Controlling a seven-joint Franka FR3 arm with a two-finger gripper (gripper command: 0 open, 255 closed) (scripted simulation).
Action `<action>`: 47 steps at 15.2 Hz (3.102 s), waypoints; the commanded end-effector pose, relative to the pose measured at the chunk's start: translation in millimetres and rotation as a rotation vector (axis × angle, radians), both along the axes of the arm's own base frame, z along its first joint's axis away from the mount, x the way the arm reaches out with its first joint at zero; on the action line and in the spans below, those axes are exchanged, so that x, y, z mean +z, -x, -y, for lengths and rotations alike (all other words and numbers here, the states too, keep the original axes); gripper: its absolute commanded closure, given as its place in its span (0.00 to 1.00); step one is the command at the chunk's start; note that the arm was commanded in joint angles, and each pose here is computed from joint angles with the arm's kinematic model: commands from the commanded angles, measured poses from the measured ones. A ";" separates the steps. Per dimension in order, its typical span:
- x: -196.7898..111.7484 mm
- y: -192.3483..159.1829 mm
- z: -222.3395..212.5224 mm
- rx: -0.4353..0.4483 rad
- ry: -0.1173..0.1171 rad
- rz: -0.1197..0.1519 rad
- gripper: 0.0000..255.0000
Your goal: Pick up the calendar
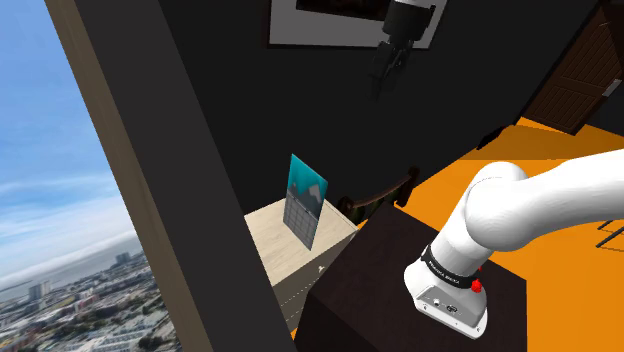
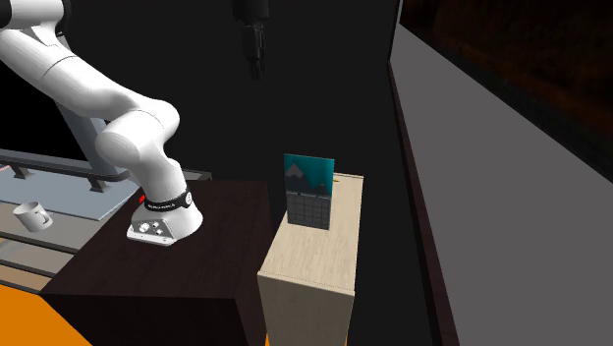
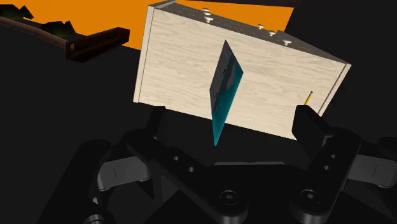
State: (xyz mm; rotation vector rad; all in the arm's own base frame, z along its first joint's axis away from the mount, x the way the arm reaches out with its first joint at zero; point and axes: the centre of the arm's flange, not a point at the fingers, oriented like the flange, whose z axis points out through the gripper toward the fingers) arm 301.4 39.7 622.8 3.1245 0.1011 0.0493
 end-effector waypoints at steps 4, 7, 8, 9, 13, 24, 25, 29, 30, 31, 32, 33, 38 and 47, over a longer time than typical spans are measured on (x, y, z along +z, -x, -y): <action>-37.5 -14.2 -7.9 0.000 -0.006 -0.034 0.00; -75.4 -27.0 -15.9 -0.001 -0.012 -0.068 0.00; -88.1 -31.0 -18.7 -0.001 -0.014 -0.080 0.00; -100.9 -34.9 -21.4 -0.001 -0.016 -0.091 0.00; -152.3 -48.9 -32.8 -0.001 -0.024 -0.137 0.00; -247.8 -63.8 -48.5 -0.002 -0.035 -0.197 0.00; -253.1 -63.8 -48.5 -0.002 -0.035 -0.197 0.00; -262.2 -64.3 -49.2 -0.002 -0.035 -0.197 1.00; -261.8 -64.2 -49.4 -0.002 -0.035 -0.197 1.00; -261.8 -64.2 -49.5 -0.002 -0.035 -0.197 1.00; -261.9 -64.2 -49.5 -0.002 -0.035 -0.197 1.00; -261.9 -64.2 -49.5 -0.002 -0.035 -0.197 1.00; -261.4 -63.8 -48.5 -0.002 -0.035 -0.197 1.00; -213.9 -63.8 -48.5 -0.002 -0.035 -0.197 1.00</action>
